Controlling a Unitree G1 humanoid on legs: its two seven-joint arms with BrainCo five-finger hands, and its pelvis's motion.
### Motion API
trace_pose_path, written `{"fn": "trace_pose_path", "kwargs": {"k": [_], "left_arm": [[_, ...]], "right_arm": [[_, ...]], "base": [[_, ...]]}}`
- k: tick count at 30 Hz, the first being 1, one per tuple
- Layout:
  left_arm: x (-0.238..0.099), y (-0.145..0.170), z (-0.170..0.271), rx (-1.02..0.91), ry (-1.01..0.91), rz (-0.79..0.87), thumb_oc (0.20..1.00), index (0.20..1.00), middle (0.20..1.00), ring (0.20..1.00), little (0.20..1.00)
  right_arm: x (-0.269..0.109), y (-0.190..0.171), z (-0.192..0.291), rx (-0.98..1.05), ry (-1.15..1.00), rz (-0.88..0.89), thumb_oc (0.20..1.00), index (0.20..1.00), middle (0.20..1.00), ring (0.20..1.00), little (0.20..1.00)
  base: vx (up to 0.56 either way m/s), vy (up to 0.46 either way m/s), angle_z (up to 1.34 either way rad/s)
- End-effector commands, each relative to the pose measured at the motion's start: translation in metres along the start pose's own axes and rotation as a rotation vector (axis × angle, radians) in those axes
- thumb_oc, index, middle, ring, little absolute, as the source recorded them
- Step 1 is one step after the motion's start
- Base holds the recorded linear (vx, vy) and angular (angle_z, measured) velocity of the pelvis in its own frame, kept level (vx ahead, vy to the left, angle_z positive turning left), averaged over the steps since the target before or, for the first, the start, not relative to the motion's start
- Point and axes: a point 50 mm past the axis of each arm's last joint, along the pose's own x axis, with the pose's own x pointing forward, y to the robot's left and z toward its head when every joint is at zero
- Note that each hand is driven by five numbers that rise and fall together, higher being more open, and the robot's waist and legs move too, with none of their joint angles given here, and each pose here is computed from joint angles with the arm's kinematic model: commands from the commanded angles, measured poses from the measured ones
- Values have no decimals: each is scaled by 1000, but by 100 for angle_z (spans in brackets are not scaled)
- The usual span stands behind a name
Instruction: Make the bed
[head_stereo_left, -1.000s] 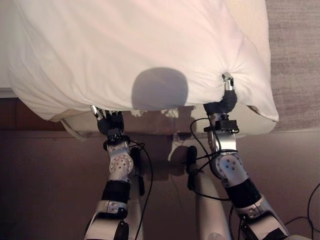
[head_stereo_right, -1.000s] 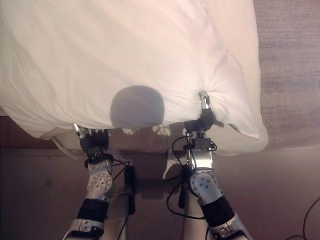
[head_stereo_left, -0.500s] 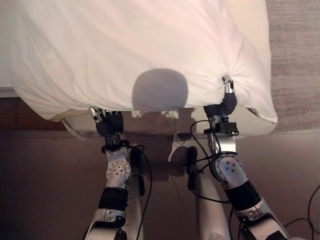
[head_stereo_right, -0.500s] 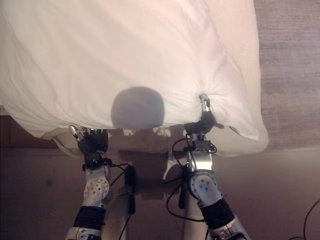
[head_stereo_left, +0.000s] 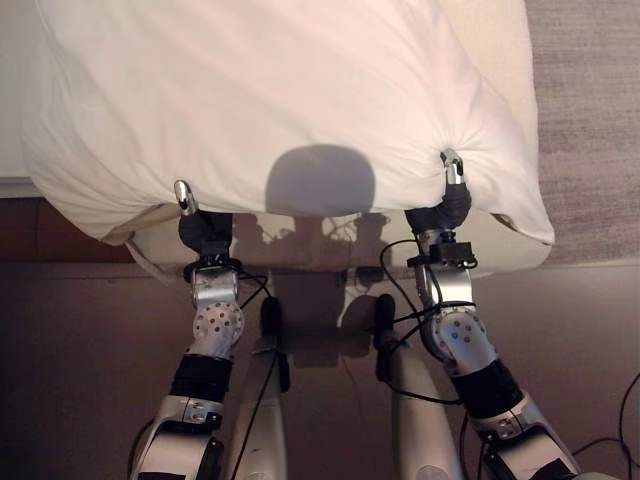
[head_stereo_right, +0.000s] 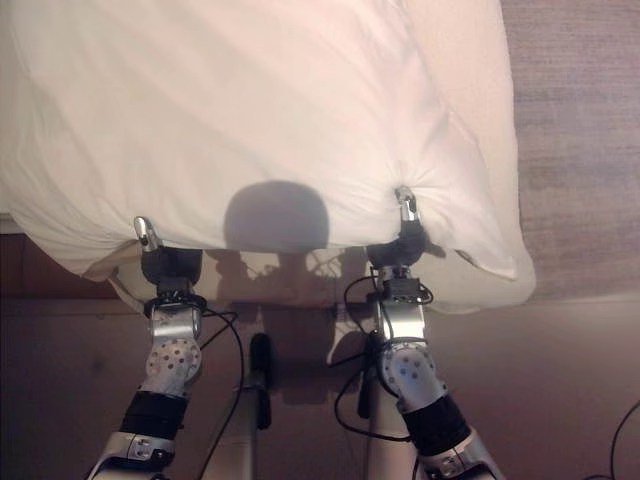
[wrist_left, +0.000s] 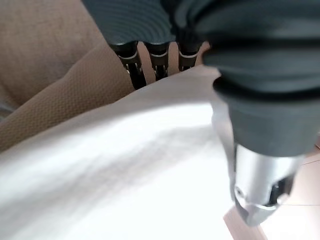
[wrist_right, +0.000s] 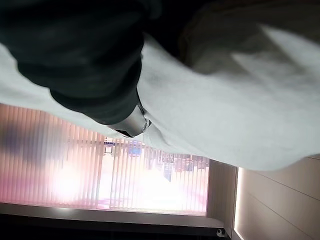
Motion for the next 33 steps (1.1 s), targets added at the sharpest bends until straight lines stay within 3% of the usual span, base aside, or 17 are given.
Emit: {"fn": "trace_pose_path", "kwargs": {"k": [1, 2, 3, 4, 18, 25, 33], "left_arm": [[19, -20, 20, 103, -125, -36, 1000, 1000, 1000, 1000, 1000], [20, -19, 24, 119, -141, -25, 1000, 1000, 1000, 1000, 1000], [21, -17, 27, 127, -152, -11, 768, 768, 768, 768, 768], [24, -12, 31, 131, -173, 36, 219, 219, 219, 219, 219], [14, 15, 55, 41, -350, 220, 200, 200, 200, 200, 200], [-20, 46, 57, 39, -372, 327, 200, 200, 200, 200, 200], [-35, 45, 65, 36, -447, 321, 200, 200, 200, 200, 200]], "right_arm": [[3, 34, 24, -11, -110, 184, 200, 200, 200, 200, 200], [3, 33, 24, -15, -108, 178, 200, 200, 200, 200, 200], [2, 32, 25, -18, -113, 170, 200, 200, 200, 200, 200], [1, 30, 27, -28, -118, 152, 200, 200, 200, 200, 200], [-12, 8, 42, -103, -158, 0, 200, 200, 200, 200, 200], [-35, -26, 68, -255, -194, -202, 200, 200, 200, 200, 200], [-60, -69, 91, -380, -253, -453, 200, 200, 200, 200, 200]], "base": [[0, 0, 0], [0, 0, 0], [0, 0, 0], [0, 0, 0], [-2, -31, -6], [5, -167, -6], [-15, 13, 8]]}}
